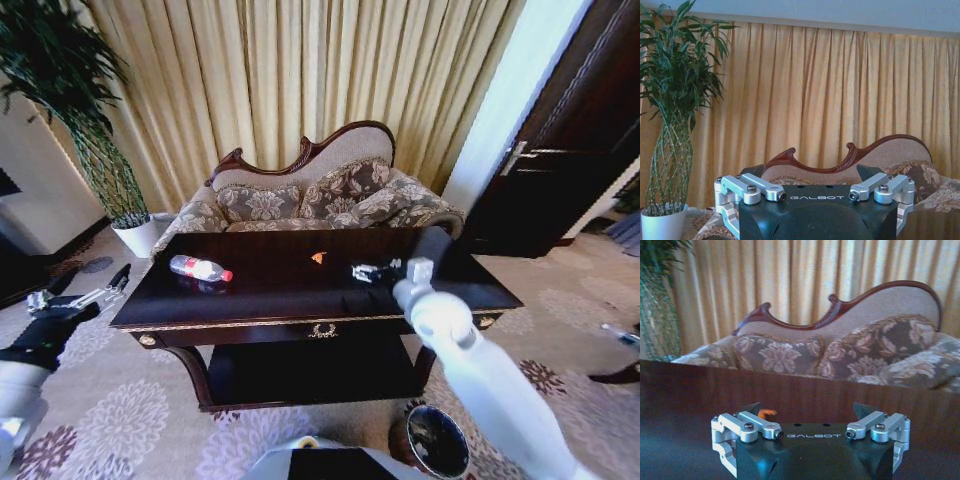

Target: Move to the front of the table and place the trash on the table into the trash bin.

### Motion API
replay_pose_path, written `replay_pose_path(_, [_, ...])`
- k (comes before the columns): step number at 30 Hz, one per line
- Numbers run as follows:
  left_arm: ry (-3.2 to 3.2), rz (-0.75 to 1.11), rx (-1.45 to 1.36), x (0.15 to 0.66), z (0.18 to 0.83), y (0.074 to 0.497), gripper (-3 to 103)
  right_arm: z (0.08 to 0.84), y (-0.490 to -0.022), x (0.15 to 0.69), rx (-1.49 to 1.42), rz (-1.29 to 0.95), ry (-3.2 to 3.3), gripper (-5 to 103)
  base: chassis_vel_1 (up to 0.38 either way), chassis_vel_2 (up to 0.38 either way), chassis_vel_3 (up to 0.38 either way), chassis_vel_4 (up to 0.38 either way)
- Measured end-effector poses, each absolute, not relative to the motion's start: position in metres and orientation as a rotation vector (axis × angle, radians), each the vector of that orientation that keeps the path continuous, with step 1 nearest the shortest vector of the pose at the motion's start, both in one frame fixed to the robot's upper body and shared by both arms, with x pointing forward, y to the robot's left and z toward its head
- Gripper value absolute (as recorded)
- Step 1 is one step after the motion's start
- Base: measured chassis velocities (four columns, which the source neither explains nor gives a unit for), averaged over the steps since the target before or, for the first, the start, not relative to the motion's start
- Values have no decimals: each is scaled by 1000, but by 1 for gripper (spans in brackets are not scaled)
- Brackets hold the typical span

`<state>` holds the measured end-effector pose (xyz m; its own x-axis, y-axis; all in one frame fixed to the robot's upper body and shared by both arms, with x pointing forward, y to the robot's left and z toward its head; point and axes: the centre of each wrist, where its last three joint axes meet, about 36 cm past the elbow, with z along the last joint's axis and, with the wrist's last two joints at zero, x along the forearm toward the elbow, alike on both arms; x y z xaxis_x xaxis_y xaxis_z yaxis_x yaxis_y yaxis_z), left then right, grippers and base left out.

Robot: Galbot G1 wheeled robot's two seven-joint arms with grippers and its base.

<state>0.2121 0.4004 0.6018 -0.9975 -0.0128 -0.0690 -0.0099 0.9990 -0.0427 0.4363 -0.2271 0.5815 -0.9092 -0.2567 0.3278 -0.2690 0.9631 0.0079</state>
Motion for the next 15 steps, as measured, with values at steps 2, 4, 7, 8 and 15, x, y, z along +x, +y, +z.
replay_pose_path(2, [3081, -68, -14, 212, 600, 394, 100, 594, -214, 452, 430, 52, -2769, 100, 0, 0, 0, 0])
replay_pose_path(4, [3086, -74, -17, 211, 599, 392, 100, 597, -208, 460, 449, 55, -2759, 100, 0, 0, 0, 0])
replay_pose_path(7, [3092, -76, -20, 211, 599, 390, 100, 597, -198, 470, 480, 51, -2733, 100, 0, 0, 0, 0])
replay_pose_path(8, [3092, -73, -23, 211, 599, 390, 100, 595, -193, 473, 495, 51, -2720, 100, 0, 0, 0, 0])
replay_pose_path(15, [3090, -58, -37, 209, 601, 392, 100, 586, -174, 484, 517, 46, -2679, 100, 0, 0, 0, 0])
